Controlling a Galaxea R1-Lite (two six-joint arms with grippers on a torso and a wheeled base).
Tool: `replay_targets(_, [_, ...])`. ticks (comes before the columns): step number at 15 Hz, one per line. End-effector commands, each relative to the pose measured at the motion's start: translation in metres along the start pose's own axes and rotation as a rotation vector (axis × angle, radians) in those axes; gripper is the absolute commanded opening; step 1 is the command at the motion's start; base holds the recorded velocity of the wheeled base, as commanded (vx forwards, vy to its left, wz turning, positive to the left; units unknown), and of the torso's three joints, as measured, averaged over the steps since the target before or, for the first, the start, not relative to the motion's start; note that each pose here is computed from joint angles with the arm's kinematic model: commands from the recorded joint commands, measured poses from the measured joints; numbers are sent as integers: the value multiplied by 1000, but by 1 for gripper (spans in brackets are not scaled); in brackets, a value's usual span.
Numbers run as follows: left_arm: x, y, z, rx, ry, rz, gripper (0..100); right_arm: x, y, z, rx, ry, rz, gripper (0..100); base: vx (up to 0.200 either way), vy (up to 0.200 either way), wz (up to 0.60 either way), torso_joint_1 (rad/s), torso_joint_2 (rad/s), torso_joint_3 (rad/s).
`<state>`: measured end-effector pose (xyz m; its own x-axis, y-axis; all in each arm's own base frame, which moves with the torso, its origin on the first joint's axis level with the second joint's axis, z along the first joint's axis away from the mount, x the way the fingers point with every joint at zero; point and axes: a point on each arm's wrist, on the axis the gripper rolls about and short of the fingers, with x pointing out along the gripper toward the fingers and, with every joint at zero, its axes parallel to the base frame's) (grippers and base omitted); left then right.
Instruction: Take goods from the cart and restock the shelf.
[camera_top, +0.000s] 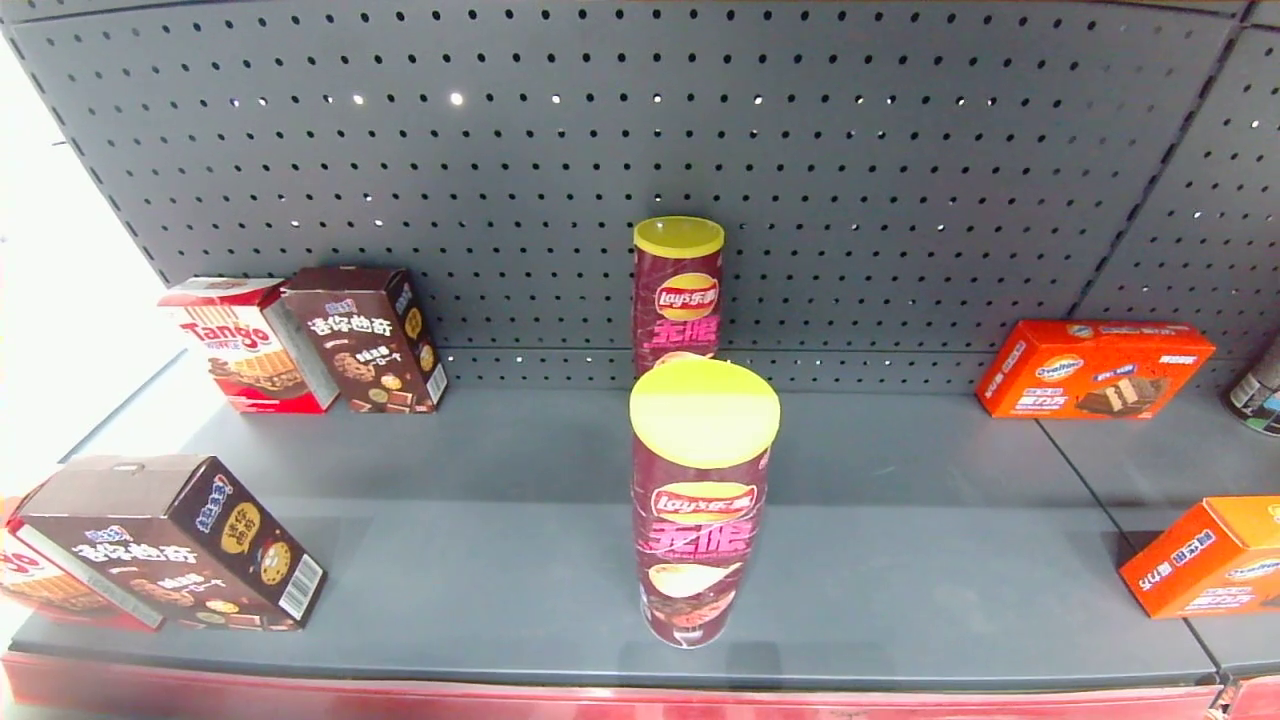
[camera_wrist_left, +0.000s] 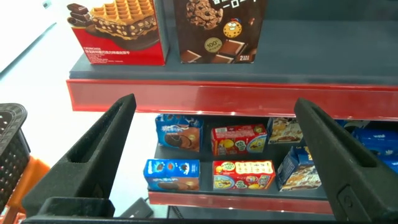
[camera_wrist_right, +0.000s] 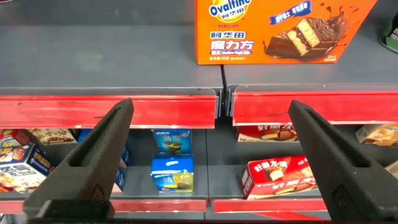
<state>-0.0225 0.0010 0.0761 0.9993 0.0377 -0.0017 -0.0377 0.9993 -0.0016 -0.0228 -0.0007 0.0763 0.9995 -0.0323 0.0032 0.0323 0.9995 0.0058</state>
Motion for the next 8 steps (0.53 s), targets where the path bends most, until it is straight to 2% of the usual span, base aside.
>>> replay_targets(1, [0, 0, 0, -1, 0, 1, 100, 0, 0, 0, 0, 0, 0, 100, 0, 0, 0, 0, 0, 0])
replay_targets(3, [0, 0, 0, 2, 0, -1, 100, 0, 0, 0, 0, 0, 0, 100, 0, 0, 0, 0, 0, 0])
replay_targets(5, [0, 0, 0, 0, 0, -2, 100, 0, 0, 0, 0, 0, 0, 100, 0, 200, 0, 5, 7, 0])
replay_targets(8, [0, 0, 0, -1, 0, -2, 100, 0, 0, 0, 0, 0, 0, 100, 0, 0, 0, 0, 0, 0])
